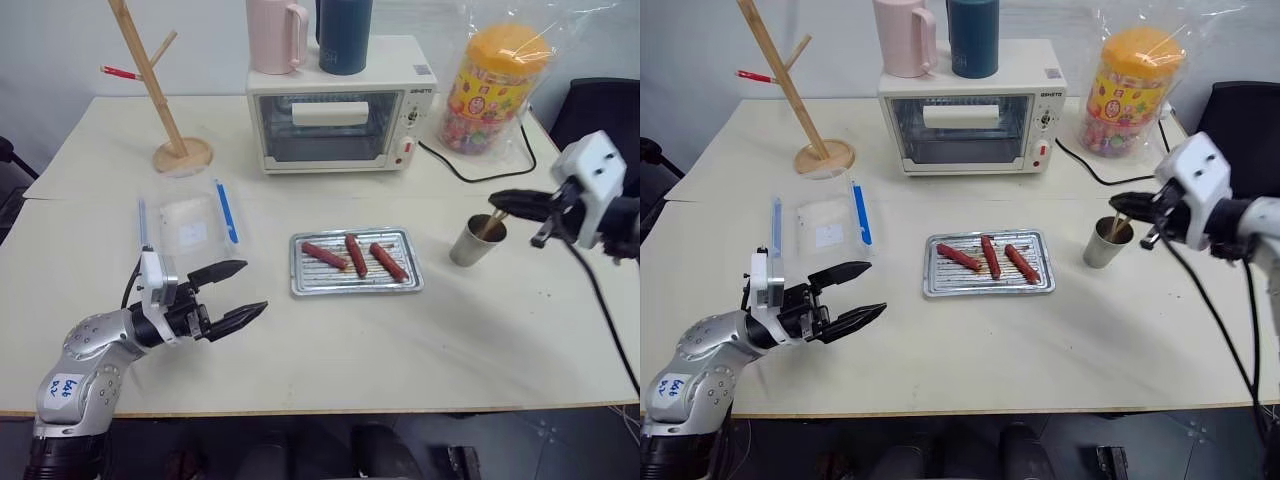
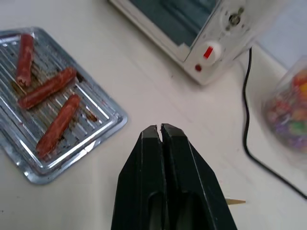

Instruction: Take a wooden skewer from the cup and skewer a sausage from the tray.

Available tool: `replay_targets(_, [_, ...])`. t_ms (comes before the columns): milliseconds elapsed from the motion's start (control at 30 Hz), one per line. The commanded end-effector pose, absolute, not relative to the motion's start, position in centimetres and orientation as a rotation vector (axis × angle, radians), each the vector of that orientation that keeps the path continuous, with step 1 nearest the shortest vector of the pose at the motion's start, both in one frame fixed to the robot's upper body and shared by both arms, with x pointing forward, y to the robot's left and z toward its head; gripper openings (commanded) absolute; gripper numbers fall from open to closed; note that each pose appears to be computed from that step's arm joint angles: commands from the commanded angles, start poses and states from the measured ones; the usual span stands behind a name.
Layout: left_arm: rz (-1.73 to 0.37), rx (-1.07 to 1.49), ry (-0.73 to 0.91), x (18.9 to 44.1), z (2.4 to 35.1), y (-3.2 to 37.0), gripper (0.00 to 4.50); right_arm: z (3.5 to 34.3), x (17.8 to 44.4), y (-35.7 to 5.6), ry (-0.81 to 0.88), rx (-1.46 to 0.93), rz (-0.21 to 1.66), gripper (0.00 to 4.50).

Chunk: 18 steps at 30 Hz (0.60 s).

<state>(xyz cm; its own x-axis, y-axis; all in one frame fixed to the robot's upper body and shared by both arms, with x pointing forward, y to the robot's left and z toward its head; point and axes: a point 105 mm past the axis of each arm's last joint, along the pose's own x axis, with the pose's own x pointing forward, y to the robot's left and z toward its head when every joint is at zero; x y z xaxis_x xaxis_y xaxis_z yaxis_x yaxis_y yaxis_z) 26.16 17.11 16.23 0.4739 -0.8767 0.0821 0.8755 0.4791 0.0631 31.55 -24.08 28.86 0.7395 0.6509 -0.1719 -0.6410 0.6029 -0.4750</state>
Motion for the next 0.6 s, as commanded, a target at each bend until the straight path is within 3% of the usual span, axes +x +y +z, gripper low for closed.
replay_targets(33, [-1.081,-0.002,-0.143,26.2,16.9,17.0,4.50,34.1,29.5,-24.0,-0.182,-0.489,0.802,0.01])
replay_targets(233, [-1.111,-0.191,-0.214,26.4,18.8,16.0,4.50,35.5,28.2,-19.9,-0.316,-0.057,1.034,0.01])
replay_targets(467, [-1.187,-0.273,-0.300,27.7,20.4,12.5,4.50,31.1,26.7,-12.2,-0.262,0.403,1.310,0.01])
replay_targets(600, [-1.255,-0.335,-0.312,27.7,21.1,10.5,4.50,29.7,26.5,-10.0,-0.220,0.531,1.342,0.01])
